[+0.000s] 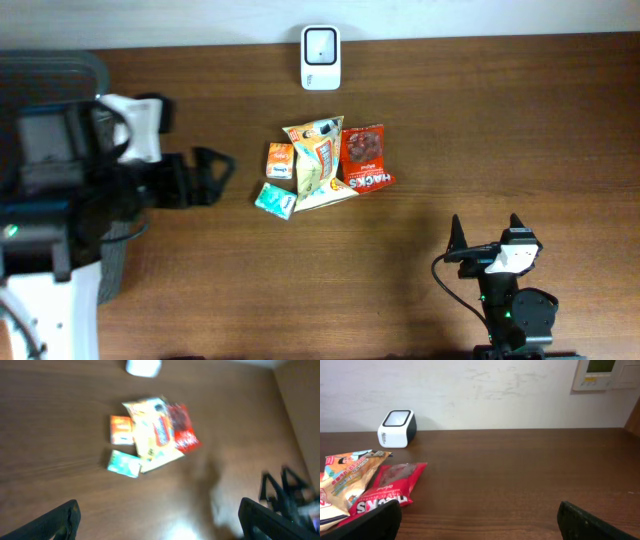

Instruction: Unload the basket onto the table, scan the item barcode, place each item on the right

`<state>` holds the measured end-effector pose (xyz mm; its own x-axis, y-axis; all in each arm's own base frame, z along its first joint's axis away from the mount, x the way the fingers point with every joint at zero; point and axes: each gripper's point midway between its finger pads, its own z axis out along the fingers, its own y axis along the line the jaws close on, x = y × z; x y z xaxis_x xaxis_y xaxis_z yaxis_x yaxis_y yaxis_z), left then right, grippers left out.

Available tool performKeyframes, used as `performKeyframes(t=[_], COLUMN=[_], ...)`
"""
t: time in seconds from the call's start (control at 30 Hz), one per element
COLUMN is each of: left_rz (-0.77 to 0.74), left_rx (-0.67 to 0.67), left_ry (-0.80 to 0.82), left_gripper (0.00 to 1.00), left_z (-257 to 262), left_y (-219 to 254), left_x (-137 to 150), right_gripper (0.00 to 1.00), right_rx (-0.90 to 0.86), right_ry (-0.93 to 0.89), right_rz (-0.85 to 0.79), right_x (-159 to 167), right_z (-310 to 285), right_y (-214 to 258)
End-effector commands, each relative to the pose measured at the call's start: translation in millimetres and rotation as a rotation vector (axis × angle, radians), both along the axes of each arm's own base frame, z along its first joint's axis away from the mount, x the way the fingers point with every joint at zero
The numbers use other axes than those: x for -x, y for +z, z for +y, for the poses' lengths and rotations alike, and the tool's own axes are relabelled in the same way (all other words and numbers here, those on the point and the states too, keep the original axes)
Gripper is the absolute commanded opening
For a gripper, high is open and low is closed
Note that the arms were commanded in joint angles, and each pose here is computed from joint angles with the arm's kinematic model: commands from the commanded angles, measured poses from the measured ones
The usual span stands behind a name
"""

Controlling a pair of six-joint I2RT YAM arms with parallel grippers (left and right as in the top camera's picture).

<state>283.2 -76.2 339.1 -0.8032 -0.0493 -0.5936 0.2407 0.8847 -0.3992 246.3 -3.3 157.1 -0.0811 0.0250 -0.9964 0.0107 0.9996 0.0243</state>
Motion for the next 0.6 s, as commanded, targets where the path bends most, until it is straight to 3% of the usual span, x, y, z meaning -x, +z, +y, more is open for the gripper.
performKeyframes(t=[0.0,0.1,0.2,0.43,0.57], left_rz=[0.079,0.163,0.265,0.372,0.388], left_rx=[-0.191,-0.385,-0.546,-0.601,-0.503], left_ry=[-0.168,-0.236,0.012,0.005,0.263], left_gripper=[0.99,0.99,0.99,0.99,0.99], left_z=[-37.9,-61.3,-35.9,-33.7,-5.8], left_y=[-40.5,-86.3,-124.5,-164.0,-162.0], left_x=[-7.8,-22.5,-53.4,-63.8,-83.6], right_gripper=[0.98,0.98,0.98,0.98,0.98], right_rx=[-0.003,-0.003,-0.003,-0.003,-0.081], right_ry=[0.001,0.001,0.001,0.001,0.087], right_rz=[0.006,0.006,0.006,0.005,-0.004], right_x=[-0.1,-0.1,-0.1,-0.1,0.2], right_z=[0.7,0.7,0.7,0.7,16.5], right_y=[-3.4,-3.4,-3.4,-3.3,-0.3])
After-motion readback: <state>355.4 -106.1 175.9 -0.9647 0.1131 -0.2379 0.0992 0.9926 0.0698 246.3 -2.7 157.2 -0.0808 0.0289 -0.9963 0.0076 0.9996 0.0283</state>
